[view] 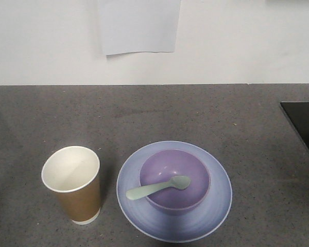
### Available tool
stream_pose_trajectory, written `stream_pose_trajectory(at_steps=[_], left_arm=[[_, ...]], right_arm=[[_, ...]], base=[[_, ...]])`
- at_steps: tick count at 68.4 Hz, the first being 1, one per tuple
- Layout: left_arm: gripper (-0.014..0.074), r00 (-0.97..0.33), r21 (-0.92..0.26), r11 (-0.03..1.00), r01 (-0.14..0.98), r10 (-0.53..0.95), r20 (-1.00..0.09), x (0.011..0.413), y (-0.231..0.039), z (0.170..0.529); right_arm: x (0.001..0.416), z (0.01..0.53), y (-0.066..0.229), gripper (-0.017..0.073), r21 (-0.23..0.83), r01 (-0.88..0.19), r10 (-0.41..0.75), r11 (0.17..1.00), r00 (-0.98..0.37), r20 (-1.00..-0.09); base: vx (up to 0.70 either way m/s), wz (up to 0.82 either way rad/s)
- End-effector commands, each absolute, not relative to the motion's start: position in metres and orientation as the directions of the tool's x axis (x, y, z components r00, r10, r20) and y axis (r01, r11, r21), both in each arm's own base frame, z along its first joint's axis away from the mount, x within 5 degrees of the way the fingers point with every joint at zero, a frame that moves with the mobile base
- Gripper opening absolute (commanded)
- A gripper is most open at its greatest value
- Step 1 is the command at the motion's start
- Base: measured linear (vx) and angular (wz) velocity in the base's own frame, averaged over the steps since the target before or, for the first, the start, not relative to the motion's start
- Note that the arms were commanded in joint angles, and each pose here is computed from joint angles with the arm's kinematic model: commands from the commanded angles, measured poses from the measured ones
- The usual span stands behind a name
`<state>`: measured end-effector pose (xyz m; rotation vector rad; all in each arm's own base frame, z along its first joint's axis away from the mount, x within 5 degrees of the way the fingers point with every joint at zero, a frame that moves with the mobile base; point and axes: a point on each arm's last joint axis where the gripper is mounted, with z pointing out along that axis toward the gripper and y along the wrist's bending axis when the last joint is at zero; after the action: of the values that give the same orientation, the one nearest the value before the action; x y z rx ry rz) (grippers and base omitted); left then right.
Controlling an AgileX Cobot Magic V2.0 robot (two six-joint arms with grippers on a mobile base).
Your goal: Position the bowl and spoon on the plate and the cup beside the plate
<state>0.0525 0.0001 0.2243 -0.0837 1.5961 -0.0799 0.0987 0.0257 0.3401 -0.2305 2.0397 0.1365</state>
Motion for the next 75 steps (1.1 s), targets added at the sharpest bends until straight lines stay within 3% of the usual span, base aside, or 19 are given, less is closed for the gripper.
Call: stream_pose_trajectory(at_steps=[1,15,75], left_arm=[[-0.0006,0.098,-0.131,0.991,-0.009,-0.129,-0.987,0.05,0.001,0.231],[-0.0006,0.121,-0.152,0.988,-0.019,-0.149,-0.981,0.054,0.002,0.213],[-0.0006,0.124,-0.122,0.992,-0.022,-0.118,-0.985,0.054,0.002,0.214]], right_arm=[[0.101,0.353,0.026,-0.001,-0.015,-0.228,-0.1,0.973,-0.365,-0.926],[0.101,0.353,0.026,-0.001,-0.015,-0.228,-0.1,0.973,-0.365,-0.925],[0.101,0.353,0.026,-0.001,-0.015,-0.228,-0.1,0.973,-0.366,-0.925]], base=[[0.0,0.0],[0.0,0.0],[0.0,0.0]])
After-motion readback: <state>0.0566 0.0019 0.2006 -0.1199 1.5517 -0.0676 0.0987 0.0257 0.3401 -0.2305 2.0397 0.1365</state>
